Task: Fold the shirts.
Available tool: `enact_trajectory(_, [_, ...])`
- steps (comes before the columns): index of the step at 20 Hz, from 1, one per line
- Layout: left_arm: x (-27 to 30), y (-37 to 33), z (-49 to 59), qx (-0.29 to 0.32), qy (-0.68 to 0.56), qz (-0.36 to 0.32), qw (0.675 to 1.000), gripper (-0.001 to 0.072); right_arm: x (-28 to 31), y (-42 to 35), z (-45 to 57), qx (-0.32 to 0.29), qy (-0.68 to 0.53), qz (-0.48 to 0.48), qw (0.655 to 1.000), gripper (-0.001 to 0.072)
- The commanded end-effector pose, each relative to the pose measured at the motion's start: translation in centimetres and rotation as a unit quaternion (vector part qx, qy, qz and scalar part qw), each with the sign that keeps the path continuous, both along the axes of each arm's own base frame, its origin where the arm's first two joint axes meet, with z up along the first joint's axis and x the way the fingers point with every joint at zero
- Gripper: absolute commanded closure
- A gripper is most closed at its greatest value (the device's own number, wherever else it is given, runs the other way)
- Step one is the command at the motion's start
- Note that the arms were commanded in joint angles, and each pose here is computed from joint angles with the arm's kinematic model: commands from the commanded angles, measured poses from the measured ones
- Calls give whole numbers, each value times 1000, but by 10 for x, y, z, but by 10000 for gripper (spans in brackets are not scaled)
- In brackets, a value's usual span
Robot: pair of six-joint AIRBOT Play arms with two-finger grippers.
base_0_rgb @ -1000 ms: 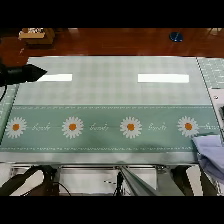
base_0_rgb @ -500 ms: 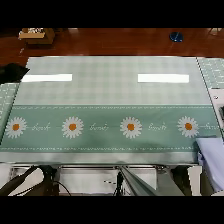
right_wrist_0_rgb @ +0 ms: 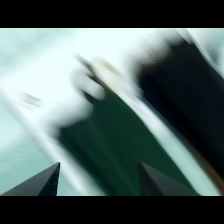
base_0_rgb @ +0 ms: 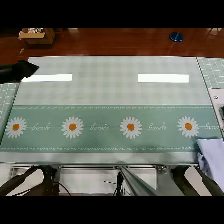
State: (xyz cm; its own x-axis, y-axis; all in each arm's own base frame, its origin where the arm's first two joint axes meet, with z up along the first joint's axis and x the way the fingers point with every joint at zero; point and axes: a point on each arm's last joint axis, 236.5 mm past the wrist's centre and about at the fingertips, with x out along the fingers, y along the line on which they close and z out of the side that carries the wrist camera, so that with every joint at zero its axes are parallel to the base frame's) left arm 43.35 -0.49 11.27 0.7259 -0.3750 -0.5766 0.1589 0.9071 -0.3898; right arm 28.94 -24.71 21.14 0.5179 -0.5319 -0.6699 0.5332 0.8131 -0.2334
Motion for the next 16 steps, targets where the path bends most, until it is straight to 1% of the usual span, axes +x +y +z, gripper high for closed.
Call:
enact_trajectory(1, [-1,-27,-29,68,50,-39,996,222,120,144,1,59,-33,201,977,159])
enact_trajectory(2, [-5,-31,-41,90,80,-38,992,174,128,174,-23,82,3,225,971,158])
enact_trajectory(3, [-12,-34,-52,114,113,-41,986,148,128,199,-51,107,51,241,963,159])
enact_trajectory(5, [-31,-49,-74,152,177,-68,970,146,111,232,-107,157,164,246,942,159])
enact_trajectory(7, [-49,-69,-89,171,213,-110,956,146,87,248,-147,193,262,245,913,159])
enact_trajectory(8, [-55,-77,-93,174,223,-122,951,147,79,252,-157,207,290,241,902,160])
enact_trajectory(9, [-57,-83,-95,173,228,-118,951,147,75,254,-163,215,305,239,896,178])
enact_trajectory(11, [-56,-88,-90,190,230,-110,948,147,79,245,-160,195,298,238,903,179])
enact_trajectory(14, [-44,-96,-66,233,205,-117,943,147,91,244,-144,173,252,259,916,179])
enact_trajectory(16, [-35,-100,-54,229,199,-111,946,147,93,249,-138,175,220,269,921,179])
